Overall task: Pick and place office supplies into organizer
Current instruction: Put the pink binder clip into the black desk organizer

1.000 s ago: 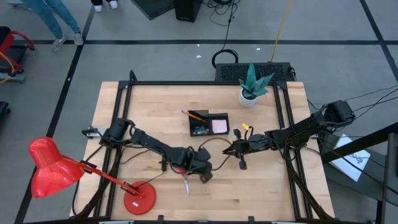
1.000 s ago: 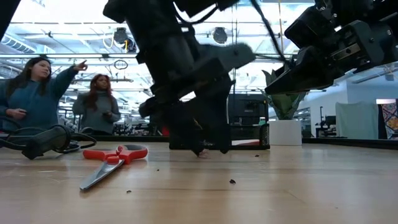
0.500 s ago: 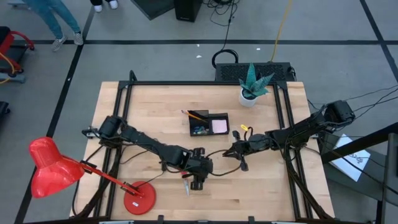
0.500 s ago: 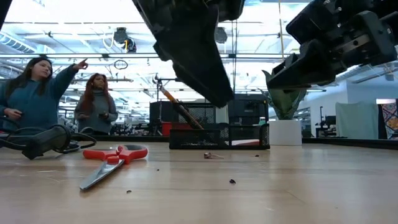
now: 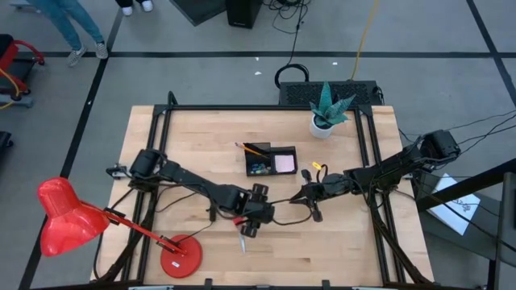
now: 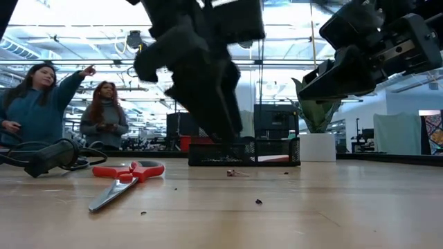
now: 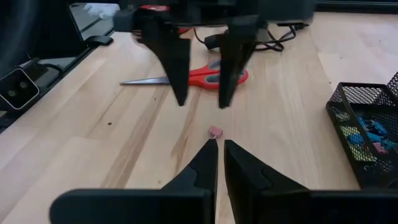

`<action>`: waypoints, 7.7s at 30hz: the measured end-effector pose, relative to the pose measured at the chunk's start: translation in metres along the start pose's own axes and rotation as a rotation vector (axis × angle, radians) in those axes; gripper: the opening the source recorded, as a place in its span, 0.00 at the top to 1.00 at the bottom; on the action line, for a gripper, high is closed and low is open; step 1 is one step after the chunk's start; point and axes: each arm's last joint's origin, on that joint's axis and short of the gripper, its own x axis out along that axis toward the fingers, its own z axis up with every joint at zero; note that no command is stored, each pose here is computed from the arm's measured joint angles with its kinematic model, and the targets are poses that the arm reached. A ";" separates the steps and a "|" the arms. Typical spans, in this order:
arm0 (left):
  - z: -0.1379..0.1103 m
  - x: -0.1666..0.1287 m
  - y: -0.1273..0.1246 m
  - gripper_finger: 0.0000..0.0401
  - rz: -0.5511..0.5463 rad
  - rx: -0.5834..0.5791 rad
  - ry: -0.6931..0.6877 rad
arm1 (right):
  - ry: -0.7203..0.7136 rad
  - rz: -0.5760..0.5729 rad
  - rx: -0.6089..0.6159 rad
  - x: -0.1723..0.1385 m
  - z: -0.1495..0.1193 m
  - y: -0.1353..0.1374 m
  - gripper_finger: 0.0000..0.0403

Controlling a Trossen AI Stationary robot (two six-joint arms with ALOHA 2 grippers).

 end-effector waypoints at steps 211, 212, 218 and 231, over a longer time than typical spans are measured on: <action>-0.036 0.020 0.094 0.62 -0.225 0.057 0.110 | -0.112 -0.005 -0.086 -0.056 0.006 0.013 0.96; -0.033 0.018 0.093 0.61 -0.223 0.062 0.101 | -0.103 0.000 -0.085 -0.055 0.005 0.013 0.96; -0.001 0.001 0.083 0.58 -0.212 0.075 0.013 | -0.066 -0.018 -0.078 -0.045 -0.001 0.009 0.96; -0.002 -0.010 0.071 0.57 -0.139 0.064 0.163 | -0.129 -0.076 -0.097 -0.046 0.005 0.007 0.96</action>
